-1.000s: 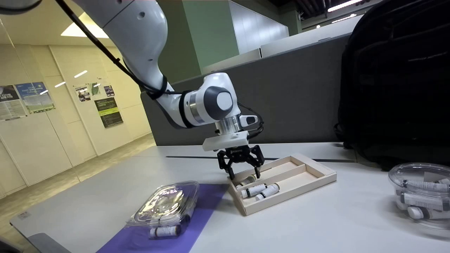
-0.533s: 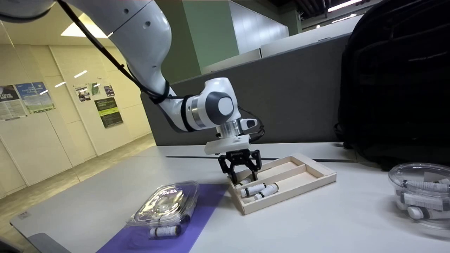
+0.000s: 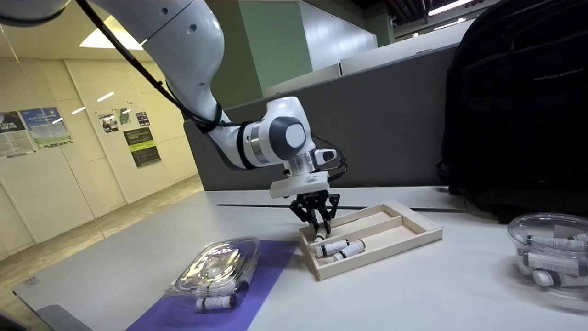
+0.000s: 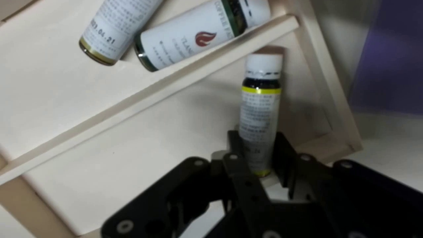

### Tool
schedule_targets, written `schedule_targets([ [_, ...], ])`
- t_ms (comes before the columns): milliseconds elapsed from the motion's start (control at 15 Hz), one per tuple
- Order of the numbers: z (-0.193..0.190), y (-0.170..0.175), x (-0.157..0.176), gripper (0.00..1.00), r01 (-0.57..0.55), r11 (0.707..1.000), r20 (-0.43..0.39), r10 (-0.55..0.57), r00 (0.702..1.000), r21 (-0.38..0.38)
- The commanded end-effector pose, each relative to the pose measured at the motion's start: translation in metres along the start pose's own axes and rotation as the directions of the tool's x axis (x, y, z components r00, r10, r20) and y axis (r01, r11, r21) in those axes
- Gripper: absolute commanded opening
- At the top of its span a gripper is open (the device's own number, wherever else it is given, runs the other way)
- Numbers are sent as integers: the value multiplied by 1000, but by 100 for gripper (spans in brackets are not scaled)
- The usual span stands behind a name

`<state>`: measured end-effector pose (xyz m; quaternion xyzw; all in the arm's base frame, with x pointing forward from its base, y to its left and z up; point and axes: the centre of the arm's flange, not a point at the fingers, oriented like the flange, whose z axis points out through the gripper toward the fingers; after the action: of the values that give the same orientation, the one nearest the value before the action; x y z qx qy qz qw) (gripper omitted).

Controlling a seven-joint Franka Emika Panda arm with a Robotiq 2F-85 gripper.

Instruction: Remove the bottle from the top part of the segment tray and put it on the purple mat

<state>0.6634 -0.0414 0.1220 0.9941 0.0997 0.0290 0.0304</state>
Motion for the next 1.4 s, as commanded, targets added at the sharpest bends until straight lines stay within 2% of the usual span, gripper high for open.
schedule_targets([
  [0, -29, 8, -9, 7, -6, 1000, -29, 6, 1000, 0],
  [200, -57, 1, -16, 7, 25, 999, -34, -24, 999, 23],
  [400, -79, -25, -25, 7, 111, 993, -46, -109, 993, 37],
  [533, -85, -47, -31, 7, 149, 989, -64, -148, 987, 19],
  [933, -70, -99, -42, 7, 231, 973, -91, -229, 969, 17],
  [1333, -45, -116, -55, 7, 271, 962, -54, -269, 962, 22],
])
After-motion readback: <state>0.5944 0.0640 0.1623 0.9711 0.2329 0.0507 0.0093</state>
